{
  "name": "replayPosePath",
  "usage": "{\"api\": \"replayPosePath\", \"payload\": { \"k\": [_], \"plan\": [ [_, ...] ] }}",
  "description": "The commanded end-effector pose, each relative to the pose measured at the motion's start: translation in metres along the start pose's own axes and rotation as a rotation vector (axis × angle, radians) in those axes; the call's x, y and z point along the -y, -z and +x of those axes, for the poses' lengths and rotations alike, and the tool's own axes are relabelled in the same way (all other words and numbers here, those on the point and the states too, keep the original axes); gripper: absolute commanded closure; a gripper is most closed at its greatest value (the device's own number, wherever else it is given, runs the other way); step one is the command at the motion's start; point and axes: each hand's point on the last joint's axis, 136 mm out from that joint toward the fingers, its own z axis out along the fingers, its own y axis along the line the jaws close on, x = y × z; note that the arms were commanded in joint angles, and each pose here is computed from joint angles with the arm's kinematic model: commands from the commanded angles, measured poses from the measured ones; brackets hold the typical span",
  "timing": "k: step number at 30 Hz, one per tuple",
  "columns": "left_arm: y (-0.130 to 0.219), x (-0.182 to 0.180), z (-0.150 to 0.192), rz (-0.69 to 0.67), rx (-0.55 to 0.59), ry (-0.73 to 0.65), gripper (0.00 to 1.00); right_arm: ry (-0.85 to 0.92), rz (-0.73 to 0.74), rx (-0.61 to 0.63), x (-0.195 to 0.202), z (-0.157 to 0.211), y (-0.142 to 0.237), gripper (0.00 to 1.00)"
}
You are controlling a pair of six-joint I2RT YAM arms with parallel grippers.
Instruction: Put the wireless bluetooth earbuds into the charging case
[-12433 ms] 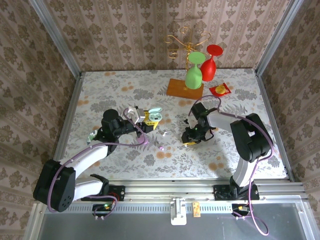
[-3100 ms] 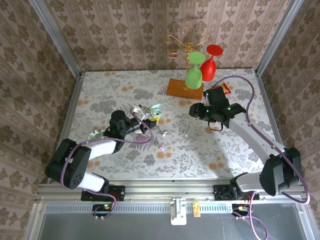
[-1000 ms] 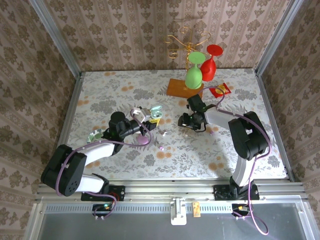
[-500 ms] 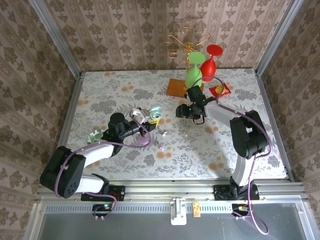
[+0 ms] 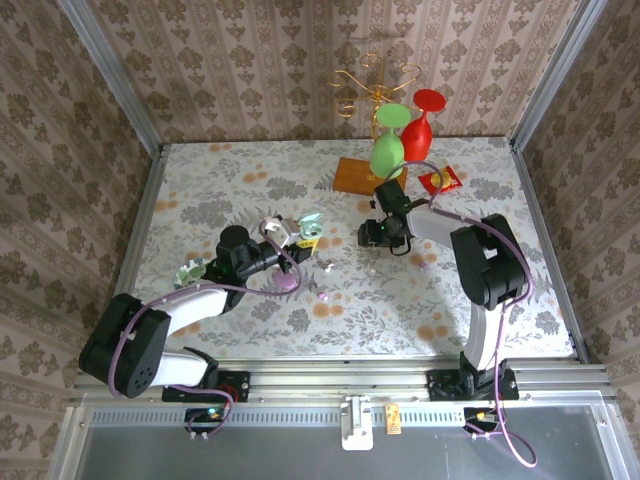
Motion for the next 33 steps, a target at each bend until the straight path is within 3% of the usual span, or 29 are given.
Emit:
{"api": "replayPosePath", "payload": {
  "k": [1,7,12,15,23,33],
  "plan": [
    [0.002,0.002,-0.007,0.005,0.013,-0.037,0.76,0.015,-0.032,-0.074,-0.002,0.028,0.011,0.49],
    [0.002,0.003,-0.010,0.010,0.014,-0.044,0.76,0.024,-0.054,-0.040,-0.008,0.033,0.026,0.50],
    [0.003,0.004,-0.010,0.011,0.011,-0.048,0.76,0.028,0.029,0.012,0.004,0.021,0.029,0.47],
    [0.003,0.004,-0.009,0.010,0.012,-0.048,0.76,0.056,0.062,0.022,0.007,0.010,0.023,0.42],
    [0.005,0.007,-0.010,0.004,0.012,-0.044,0.77,0.073,0.031,0.005,-0.004,-0.011,0.001,0.42],
    [0.004,0.006,-0.009,0.005,0.001,-0.052,0.77,0.085,-0.027,-0.055,-0.013,0.020,0.003,0.50]
  ]
}}
